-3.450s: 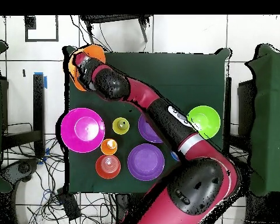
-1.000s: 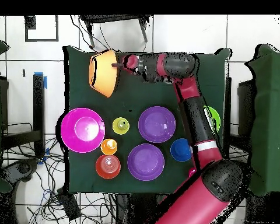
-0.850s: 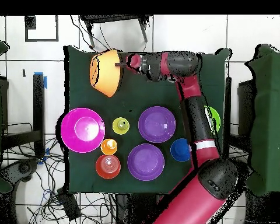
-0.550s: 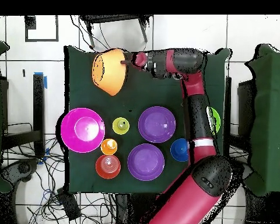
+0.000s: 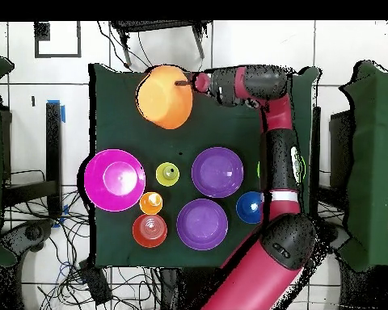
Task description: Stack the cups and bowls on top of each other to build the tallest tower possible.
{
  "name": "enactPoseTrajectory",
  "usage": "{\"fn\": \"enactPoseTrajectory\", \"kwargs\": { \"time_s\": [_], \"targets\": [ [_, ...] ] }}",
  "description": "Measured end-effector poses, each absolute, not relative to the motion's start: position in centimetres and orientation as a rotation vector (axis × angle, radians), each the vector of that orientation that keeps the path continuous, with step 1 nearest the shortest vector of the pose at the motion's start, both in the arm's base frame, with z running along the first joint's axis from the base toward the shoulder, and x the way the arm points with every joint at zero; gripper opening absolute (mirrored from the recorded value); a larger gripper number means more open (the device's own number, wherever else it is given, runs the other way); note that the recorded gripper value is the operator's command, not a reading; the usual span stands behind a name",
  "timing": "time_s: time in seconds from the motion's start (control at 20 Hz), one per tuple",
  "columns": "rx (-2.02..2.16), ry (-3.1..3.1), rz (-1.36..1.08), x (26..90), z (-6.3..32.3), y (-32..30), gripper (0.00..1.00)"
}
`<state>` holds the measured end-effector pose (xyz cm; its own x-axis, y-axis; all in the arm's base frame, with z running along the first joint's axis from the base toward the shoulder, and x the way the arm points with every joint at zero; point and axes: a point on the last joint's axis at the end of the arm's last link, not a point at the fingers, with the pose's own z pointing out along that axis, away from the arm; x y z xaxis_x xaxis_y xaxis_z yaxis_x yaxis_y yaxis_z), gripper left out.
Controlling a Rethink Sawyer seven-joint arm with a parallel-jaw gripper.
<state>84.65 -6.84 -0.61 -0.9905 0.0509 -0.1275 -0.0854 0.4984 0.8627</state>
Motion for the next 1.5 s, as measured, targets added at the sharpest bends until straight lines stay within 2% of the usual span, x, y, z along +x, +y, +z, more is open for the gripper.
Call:
{"fn": "enactPoseTrajectory", "kwargs": {
  "time_s": [0.2,0.35,0.6,0.8,0.85,1.1,1.35,1.5],
  "targets": [
    [-0.061,2.628,1.382,84.5,-1.8,-8.0,1.0],
    [-0.056,2.666,1.17,84.3,-2.7,-10.2,1.0],
    [-0.064,2.665,0.973,84.1,-2.0,-12.6,1.0],
    [-0.103,2.645,0.766,84.3,0.4,-15.0,1.0],
    [-0.142,2.637,0.659,84.5,2.0,-15.7,1.0],
    [-0.256,2.626,0.47,84.3,6.5,-15.7,1.0],
    [-0.314,2.61,0.375,83.4,11.5,-13.1,1.0],
    [-0.252,2.594,0.366,82.6,14.5,-9.0,1.0]
  ]
}}
